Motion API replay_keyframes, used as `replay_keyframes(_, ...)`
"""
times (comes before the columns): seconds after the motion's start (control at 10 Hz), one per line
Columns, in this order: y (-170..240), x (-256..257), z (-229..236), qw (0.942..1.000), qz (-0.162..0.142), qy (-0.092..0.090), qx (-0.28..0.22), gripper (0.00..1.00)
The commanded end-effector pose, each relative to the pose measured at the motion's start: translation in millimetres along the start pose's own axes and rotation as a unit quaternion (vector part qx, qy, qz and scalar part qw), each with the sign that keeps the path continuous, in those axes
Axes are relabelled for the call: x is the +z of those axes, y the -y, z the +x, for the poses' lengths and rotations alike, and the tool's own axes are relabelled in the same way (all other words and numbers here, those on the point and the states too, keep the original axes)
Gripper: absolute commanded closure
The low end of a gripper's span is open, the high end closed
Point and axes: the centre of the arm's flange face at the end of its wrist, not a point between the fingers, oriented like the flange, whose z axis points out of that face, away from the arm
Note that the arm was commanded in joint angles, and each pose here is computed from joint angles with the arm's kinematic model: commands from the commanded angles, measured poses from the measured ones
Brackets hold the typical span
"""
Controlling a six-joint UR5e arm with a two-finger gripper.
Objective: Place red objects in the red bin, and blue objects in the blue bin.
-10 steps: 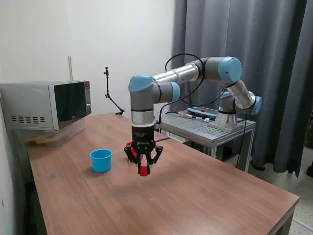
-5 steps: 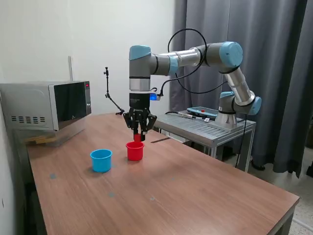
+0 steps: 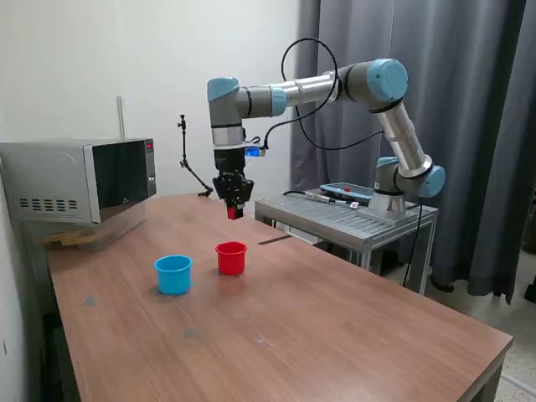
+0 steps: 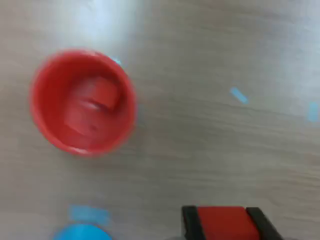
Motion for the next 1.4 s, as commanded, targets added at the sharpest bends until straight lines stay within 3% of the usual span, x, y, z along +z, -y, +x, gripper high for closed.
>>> replay_keyframes(0.0, 23.9, 5.0, -39.7, 0.9993, 0.017, -0.001, 0.033, 1.0)
replay_keyframes(0.3, 31.7, 15.8, -73.3, 0.9983, 0.01, -0.007, 0.058, 1.0)
replay_keyframes(0.5, 33.1, 24.1, -74.3, 0.9983, 0.008, -0.006, 0.058, 1.0)
replay_keyframes(1.0, 54.3, 69.8, -71.3, 0.9972, 0.037, -0.017, 0.062, 1.0)
replay_keyframes(1.3, 60.0, 78.9, -77.4, 0.9973, 0.026, -0.015, 0.067, 1.0)
